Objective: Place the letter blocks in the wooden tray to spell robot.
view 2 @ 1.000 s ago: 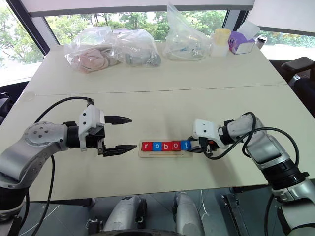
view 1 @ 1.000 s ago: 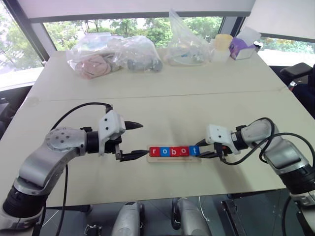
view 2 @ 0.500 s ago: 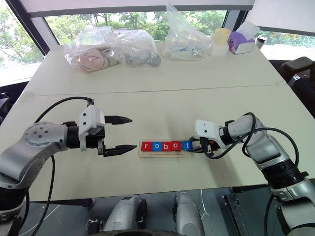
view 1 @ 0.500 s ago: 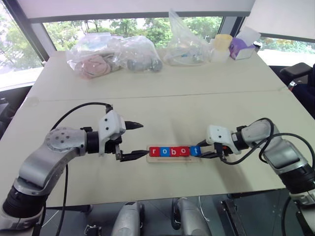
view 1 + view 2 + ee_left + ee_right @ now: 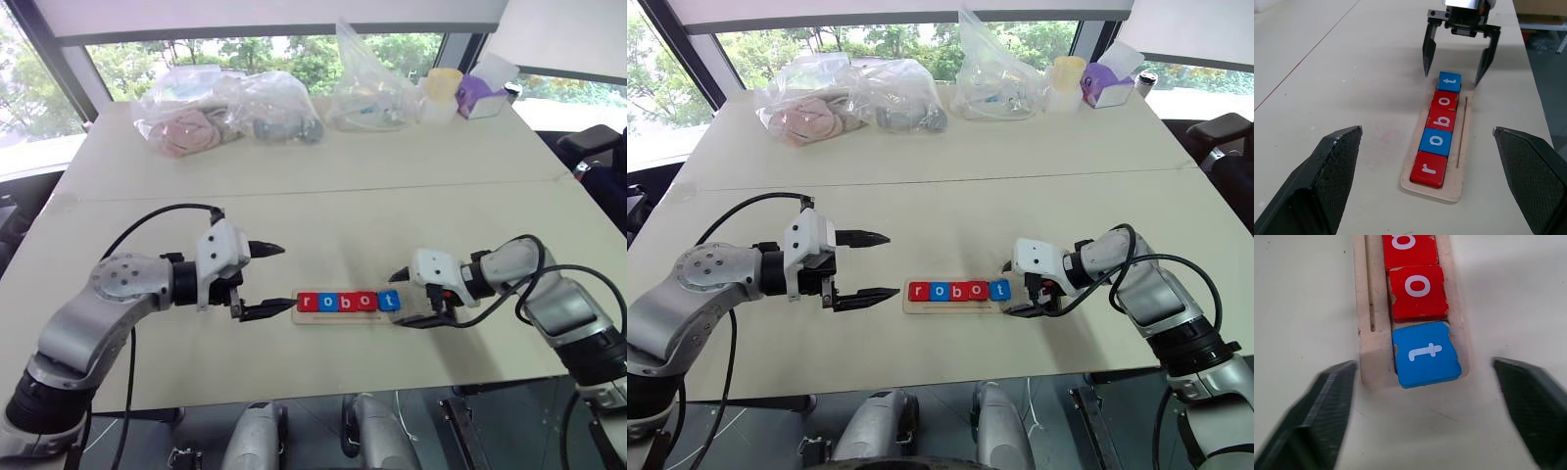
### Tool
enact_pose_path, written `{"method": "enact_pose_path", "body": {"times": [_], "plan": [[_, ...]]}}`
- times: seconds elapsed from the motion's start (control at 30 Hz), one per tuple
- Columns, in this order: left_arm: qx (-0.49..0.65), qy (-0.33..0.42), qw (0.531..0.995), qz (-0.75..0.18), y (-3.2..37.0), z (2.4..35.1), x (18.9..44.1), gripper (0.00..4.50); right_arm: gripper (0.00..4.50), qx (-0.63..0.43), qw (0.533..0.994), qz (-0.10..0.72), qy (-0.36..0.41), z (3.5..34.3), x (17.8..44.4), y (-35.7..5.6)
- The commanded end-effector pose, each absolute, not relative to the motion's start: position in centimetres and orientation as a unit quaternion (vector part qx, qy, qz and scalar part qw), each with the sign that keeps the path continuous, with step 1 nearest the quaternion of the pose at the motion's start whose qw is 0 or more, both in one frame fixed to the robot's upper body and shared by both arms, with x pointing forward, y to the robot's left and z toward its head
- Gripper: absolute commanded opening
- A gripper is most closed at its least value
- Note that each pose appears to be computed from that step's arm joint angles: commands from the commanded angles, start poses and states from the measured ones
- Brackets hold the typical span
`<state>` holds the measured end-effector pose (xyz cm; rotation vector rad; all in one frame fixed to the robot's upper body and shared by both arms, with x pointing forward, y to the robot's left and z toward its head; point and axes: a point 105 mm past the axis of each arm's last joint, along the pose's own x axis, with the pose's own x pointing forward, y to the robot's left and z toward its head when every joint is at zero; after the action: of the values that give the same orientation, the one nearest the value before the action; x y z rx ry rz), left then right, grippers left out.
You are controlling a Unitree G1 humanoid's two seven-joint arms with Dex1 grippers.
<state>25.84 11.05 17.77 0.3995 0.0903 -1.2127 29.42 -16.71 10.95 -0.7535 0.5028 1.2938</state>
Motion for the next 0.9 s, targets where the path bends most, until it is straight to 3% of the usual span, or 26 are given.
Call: {"method": "enact_pose_path", "body": {"times": [0.03,0.23,0.53,0.9], "plan": [[0.195,0.022,0.798,-0.570,10.6,18.6,25.5,4.50,4.42,-0.335,0.724,0.575,0.181,14.0,30.1,-15.8],[0.194,0.021,0.798,-0.571,10.6,18.6,25.5,4.50,4.42,-0.345,0.768,0.509,0.177,14.7,32.2,-18.0],[0.195,0.020,0.795,-0.574,10.5,18.6,25.6,4.50,4.42,-0.356,0.772,0.490,0.192,13.3,32.6,-19.6],[0.195,0.022,0.796,-0.573,10.6,18.6,25.7,4.50,4.42,-0.352,0.765,0.508,0.180,13.2,32.1,-18.1]]}}
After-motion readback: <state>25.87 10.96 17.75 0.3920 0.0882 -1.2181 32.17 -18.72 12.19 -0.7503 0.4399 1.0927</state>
